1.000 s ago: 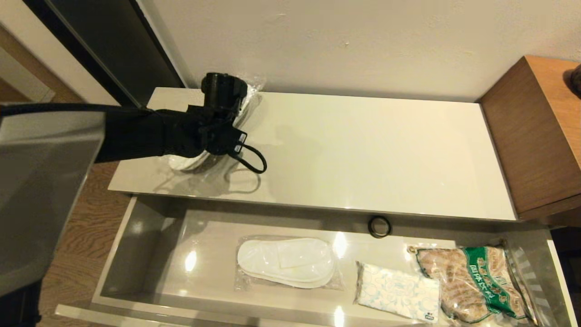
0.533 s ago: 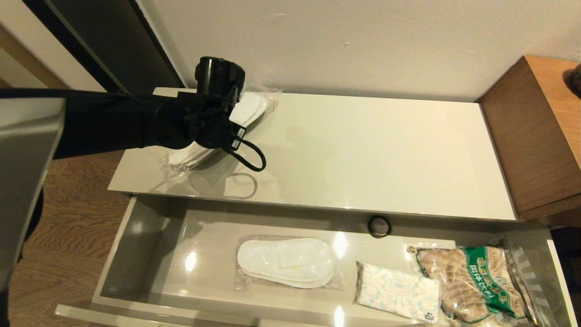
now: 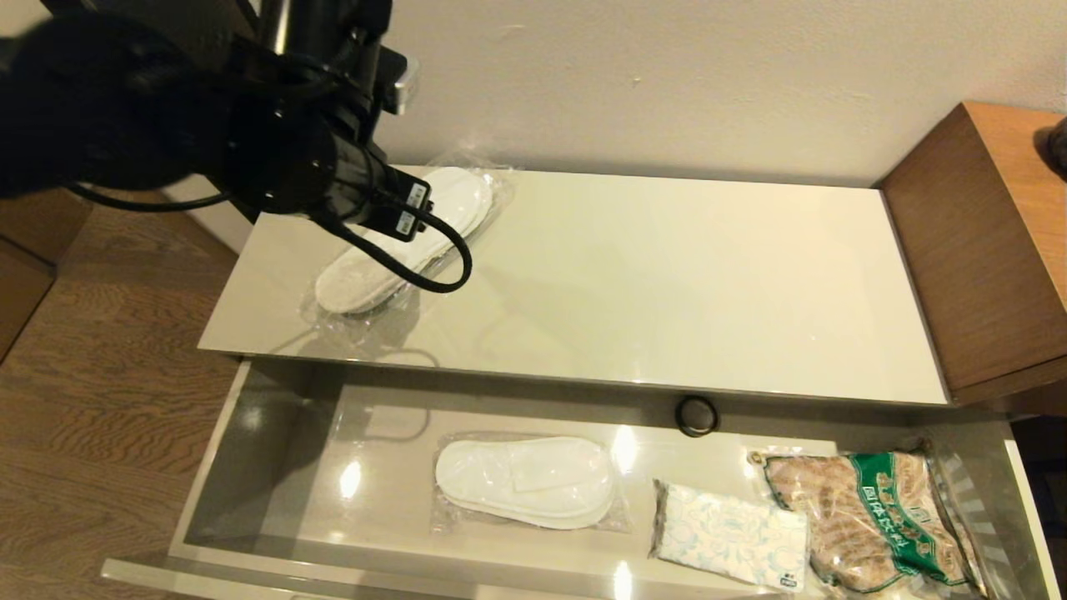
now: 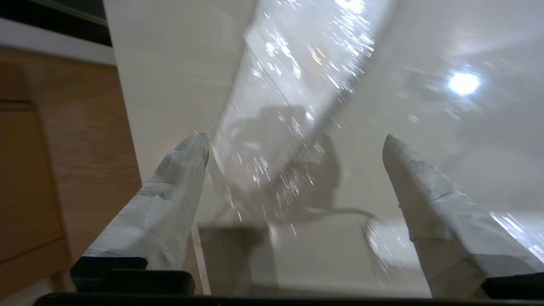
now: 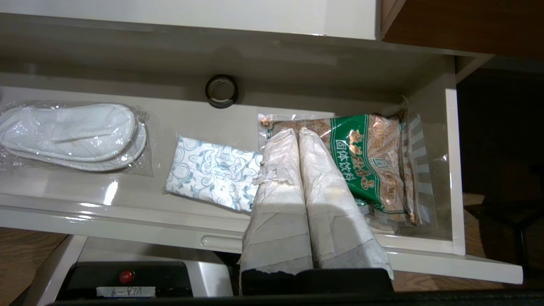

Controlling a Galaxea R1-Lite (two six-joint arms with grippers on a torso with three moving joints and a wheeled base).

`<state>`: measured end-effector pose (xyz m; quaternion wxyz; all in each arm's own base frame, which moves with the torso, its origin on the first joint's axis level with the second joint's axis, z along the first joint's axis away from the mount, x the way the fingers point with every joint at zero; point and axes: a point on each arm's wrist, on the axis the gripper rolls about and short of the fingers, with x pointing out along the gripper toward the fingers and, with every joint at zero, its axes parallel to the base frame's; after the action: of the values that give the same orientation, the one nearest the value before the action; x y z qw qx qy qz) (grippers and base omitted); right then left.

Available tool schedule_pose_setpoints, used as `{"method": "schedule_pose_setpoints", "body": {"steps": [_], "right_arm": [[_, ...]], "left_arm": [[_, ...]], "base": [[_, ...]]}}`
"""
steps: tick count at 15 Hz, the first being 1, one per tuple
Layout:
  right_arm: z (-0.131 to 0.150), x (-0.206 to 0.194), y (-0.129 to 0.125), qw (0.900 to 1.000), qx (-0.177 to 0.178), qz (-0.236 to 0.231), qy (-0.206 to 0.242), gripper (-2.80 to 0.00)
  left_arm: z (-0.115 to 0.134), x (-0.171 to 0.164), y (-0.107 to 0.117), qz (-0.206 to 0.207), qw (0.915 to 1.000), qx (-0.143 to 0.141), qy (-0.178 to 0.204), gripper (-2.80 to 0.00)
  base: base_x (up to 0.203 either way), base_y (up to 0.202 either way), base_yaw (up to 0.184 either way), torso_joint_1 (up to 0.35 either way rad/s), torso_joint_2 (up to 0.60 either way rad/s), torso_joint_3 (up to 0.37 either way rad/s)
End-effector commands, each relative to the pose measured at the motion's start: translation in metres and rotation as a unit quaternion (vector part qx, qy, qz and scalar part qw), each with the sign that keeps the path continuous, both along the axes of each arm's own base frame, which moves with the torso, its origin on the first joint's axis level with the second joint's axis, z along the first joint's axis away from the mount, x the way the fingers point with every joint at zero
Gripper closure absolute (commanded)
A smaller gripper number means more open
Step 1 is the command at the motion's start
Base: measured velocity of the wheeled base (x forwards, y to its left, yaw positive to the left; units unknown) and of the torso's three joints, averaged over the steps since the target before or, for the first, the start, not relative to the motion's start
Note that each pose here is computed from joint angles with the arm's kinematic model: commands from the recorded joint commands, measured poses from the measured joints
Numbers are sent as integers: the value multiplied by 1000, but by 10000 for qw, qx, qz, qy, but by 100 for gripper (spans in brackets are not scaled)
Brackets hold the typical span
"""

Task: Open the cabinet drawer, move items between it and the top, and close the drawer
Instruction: Place the disposable slippers on the table, then close the drawer

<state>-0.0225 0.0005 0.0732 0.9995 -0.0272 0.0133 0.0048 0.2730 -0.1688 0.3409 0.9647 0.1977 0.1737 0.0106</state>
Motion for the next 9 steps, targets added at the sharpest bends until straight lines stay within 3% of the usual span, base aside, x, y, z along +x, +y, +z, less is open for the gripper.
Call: {"method": "schedule_pose_setpoints", "body": {"steps": [1, 2, 6, 9], "right_arm": [[0, 0, 0, 10000, -3, 2, 4, 0], [0, 0, 0, 10000, -3, 2, 4, 0], [0, 0, 0, 10000, -3, 2, 4, 0], [0, 0, 0, 10000, -3, 2, 4, 0]], "left_arm": [[26, -58, 16, -246, 9993, -125, 234, -280], [35, -80, 20, -401, 9982, -298, 329, 0], [54, -148, 58, -821, 9917, -838, 535, 0], [65, -185, 93, -845, 9867, -1333, 383, 0]], "base": [[0, 0, 0, 0, 0, 0], [0, 0, 0, 0, 0, 0], [0, 0, 0, 0, 0, 0], [0, 0, 0, 0, 0, 0]]}}
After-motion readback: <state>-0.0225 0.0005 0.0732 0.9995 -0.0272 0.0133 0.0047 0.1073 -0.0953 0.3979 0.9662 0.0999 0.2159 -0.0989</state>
